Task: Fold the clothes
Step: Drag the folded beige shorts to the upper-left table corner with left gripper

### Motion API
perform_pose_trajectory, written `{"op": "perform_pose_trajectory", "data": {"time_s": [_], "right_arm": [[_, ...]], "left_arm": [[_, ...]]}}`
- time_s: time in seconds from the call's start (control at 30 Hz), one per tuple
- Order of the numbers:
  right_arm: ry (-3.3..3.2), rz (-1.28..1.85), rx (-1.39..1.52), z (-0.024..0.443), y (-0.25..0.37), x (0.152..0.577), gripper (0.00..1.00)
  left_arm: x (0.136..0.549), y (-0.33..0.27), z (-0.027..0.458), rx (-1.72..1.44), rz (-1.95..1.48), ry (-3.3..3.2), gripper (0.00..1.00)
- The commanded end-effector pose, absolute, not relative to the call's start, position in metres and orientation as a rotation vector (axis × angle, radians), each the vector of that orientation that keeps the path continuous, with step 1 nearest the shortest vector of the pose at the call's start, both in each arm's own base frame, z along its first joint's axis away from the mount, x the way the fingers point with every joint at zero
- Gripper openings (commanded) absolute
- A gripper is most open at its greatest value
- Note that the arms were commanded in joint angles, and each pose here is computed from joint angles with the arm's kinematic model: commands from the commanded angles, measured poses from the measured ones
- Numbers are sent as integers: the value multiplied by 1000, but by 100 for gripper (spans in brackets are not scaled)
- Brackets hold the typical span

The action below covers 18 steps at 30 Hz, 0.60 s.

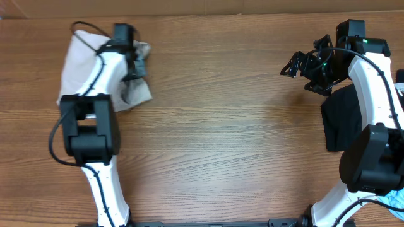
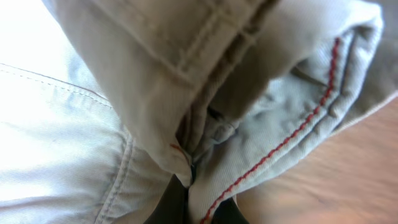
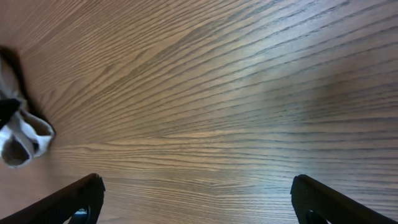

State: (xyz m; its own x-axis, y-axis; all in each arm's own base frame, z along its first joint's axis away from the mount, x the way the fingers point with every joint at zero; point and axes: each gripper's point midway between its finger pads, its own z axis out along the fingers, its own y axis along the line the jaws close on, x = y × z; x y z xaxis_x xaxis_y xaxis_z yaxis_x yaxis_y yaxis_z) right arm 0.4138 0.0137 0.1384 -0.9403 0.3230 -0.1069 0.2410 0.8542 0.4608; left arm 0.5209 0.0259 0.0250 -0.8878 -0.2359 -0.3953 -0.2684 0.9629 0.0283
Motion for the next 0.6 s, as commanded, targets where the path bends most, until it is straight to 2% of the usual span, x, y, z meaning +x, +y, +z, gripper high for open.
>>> {"op": "perform_pose_trajectory", "data": {"time_s": [0.0, 0.37, 0.57], "right_arm": [[2799, 621, 408, 158, 8, 419, 99], [2800, 617, 414, 157, 7, 419, 99], [2799, 618, 419, 157, 8, 419, 99]], "left_arm": [[537, 37, 28, -339, 95, 2670, 4], [580, 71, 54, -8, 233, 2480, 4], [583, 90, 51, -59, 244, 2452, 4]]}}
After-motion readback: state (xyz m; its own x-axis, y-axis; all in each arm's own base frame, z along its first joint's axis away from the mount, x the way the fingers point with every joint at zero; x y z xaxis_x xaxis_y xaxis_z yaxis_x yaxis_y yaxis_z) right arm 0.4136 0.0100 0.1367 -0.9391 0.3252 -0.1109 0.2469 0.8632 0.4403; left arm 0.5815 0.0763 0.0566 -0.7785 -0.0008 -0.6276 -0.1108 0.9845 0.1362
